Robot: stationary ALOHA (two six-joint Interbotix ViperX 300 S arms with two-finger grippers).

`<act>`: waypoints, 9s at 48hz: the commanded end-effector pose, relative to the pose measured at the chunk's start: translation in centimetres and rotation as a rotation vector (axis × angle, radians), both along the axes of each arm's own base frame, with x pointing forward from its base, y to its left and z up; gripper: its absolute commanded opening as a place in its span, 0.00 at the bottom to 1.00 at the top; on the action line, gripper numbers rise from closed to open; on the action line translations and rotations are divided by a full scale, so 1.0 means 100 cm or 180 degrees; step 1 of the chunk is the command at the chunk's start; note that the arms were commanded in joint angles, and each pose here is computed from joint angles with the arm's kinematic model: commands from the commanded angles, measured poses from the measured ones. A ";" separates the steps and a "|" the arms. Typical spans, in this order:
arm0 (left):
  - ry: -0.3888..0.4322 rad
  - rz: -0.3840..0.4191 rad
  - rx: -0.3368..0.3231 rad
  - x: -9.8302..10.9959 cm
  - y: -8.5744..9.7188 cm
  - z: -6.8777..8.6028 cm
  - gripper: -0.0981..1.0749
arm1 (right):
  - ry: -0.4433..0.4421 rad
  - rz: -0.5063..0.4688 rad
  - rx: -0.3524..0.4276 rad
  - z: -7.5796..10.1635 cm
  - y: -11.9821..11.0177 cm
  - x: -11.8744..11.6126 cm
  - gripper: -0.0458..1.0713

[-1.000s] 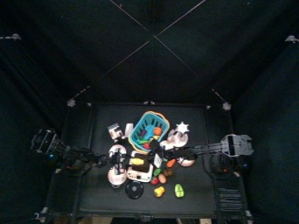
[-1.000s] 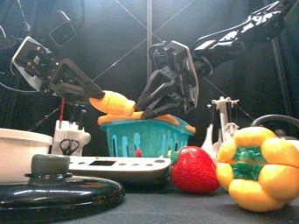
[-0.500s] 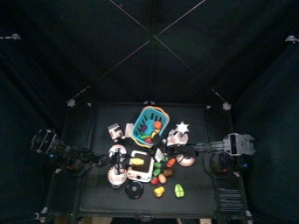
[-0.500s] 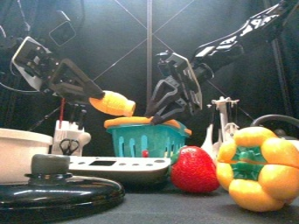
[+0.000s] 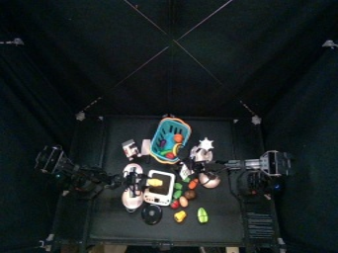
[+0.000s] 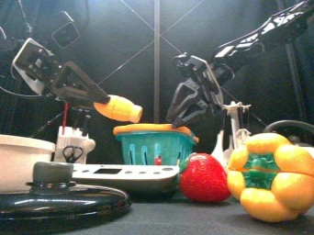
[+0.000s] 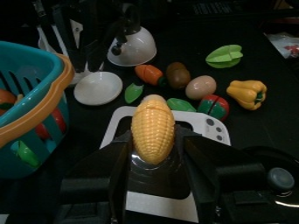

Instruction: Drop corn

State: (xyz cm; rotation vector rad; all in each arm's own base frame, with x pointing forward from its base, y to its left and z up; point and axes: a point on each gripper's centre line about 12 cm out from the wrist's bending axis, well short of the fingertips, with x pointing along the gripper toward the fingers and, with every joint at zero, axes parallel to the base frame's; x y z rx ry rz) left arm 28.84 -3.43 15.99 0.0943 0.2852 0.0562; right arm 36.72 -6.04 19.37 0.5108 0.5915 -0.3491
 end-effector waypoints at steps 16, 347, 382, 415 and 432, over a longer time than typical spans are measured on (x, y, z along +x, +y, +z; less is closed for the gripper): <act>-0.0109 0.0010 -0.0011 0.015 -0.002 0.009 0.59 | -0.0305 0.0852 -0.0394 0.031 0.064 0.012 0.70; 0.0320 0.0022 -0.0093 -0.048 0.042 0.040 0.47 | 0.0294 0.0838 0.0504 -0.031 0.182 0.074 0.58; 0.0041 -0.0326 -0.0297 -0.053 0.004 0.045 0.47 | 0.1160 -0.0083 0.0914 -0.037 0.180 0.090 0.58; 0.0059 -0.0254 -0.0404 -0.053 0.005 0.044 0.47 | 0.1250 -0.1234 0.1145 -0.060 0.190 0.088 0.59; 0.0069 -0.0252 -0.0407 -0.054 0.005 0.043 0.47 | 0.1281 -0.1286 0.1312 -0.060 0.206 0.083 0.61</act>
